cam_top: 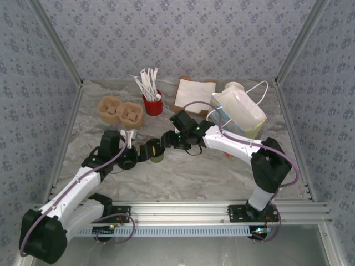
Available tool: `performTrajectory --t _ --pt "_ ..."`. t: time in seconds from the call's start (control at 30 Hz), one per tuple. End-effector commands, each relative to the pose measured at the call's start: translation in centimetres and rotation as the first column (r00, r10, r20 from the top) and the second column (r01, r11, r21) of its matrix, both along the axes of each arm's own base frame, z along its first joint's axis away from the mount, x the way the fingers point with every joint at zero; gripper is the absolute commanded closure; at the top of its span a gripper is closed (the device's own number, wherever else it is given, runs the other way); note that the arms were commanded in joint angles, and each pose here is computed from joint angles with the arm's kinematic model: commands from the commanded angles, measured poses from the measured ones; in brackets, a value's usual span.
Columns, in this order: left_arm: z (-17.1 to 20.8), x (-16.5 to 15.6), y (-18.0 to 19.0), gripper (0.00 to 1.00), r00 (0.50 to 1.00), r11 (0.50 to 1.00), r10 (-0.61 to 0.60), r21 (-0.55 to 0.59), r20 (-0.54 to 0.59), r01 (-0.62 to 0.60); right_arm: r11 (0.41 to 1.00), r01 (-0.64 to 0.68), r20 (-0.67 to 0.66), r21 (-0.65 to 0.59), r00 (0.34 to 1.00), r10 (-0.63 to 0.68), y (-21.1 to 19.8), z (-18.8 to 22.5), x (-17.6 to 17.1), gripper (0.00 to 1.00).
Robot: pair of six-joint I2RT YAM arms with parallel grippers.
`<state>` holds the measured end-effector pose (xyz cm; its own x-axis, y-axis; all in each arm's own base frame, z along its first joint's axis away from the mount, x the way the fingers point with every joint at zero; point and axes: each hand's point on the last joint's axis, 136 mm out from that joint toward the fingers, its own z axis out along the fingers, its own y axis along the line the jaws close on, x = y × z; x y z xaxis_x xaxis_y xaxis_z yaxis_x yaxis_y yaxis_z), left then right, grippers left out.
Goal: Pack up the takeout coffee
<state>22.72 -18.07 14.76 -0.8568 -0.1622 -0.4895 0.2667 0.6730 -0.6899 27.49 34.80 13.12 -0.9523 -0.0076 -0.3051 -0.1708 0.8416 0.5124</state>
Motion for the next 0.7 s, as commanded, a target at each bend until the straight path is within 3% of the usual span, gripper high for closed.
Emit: performTrajectory --t 0.0,0.3,0.43,0.67 --pt "3.0 0.9 0.9 0.19 0.998 0.999 0.054 -0.006 0.045 -0.054 1.0 -0.017 0.031 0.016 0.999 0.017 0.0 2.4 0.5 0.38" --pt "8.5 4.7 5.8 0.17 0.951 0.956 0.229 0.134 0.208 -0.26 0.994 -0.093 0.16 0.059 0.984 0.083 0.2 10.4 0.7 0.39" --pt "9.9 7.0 8.9 0.15 0.92 0.903 0.297 0.238 0.255 -0.357 0.99 -0.115 0.224 0.085 0.97 0.094 -0.6 14.6 0.1 0.39" --pt "11.1 11.1 13.6 0.14 0.864 0.812 0.415 0.312 0.285 -0.493 0.988 -0.112 0.316 0.101 0.946 0.075 -4.1 19.9 -1.2 0.39"
